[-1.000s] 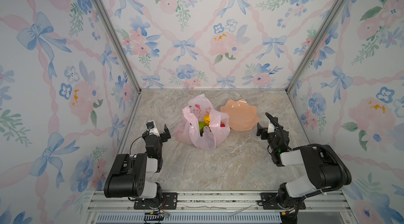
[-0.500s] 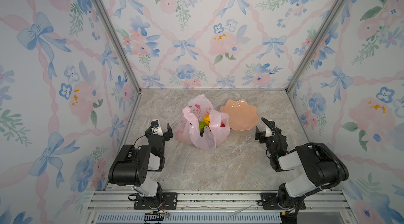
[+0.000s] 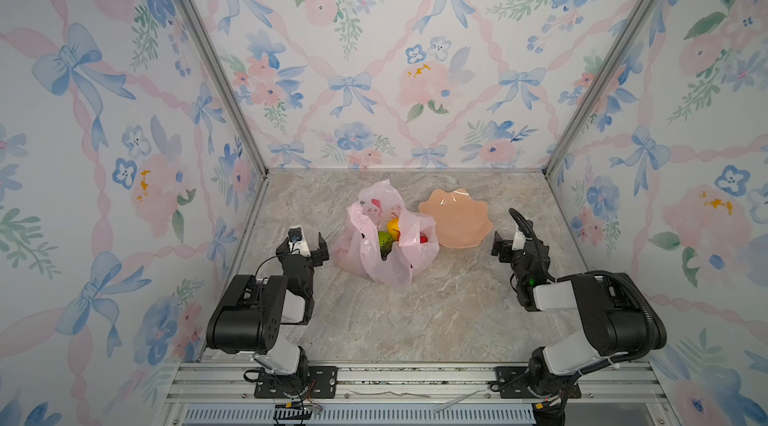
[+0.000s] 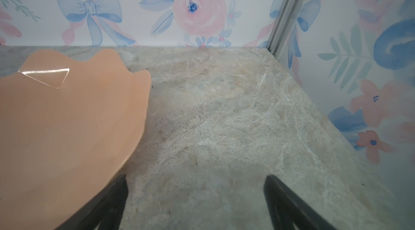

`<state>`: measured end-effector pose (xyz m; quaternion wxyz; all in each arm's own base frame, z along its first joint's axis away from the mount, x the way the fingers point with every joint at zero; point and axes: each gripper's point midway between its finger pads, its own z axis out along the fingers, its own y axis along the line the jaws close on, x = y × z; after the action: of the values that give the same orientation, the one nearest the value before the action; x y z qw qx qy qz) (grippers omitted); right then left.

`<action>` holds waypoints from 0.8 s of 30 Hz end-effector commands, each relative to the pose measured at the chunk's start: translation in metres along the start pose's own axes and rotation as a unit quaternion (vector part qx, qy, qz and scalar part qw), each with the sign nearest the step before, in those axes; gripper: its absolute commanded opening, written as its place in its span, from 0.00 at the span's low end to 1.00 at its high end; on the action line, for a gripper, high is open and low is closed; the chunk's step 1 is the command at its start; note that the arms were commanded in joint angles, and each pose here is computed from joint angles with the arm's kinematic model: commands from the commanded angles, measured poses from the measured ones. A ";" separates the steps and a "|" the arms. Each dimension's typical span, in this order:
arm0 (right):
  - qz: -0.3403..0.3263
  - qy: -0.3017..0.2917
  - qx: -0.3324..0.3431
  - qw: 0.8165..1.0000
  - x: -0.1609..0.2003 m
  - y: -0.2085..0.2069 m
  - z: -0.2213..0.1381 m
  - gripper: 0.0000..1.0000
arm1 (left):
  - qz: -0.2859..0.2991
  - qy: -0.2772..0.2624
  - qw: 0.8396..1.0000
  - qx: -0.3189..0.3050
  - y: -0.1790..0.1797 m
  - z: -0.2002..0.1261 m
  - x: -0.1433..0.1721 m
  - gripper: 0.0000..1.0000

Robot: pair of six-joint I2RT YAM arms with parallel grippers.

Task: Place the fruits into the plastic bag
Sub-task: Reset both arms

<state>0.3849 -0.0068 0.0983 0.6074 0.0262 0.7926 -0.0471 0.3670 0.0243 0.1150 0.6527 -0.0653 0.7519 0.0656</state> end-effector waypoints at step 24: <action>-0.006 0.034 -0.015 0.999 -0.004 0.009 0.014 0.96 | 0.016 0.007 1.000 -0.003 -0.002 0.002 0.003 0.98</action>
<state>0.4022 -0.0016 0.1026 0.5881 0.0181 0.8078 -0.0350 0.3670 0.0236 0.1113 0.6460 -0.0618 0.7576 0.0700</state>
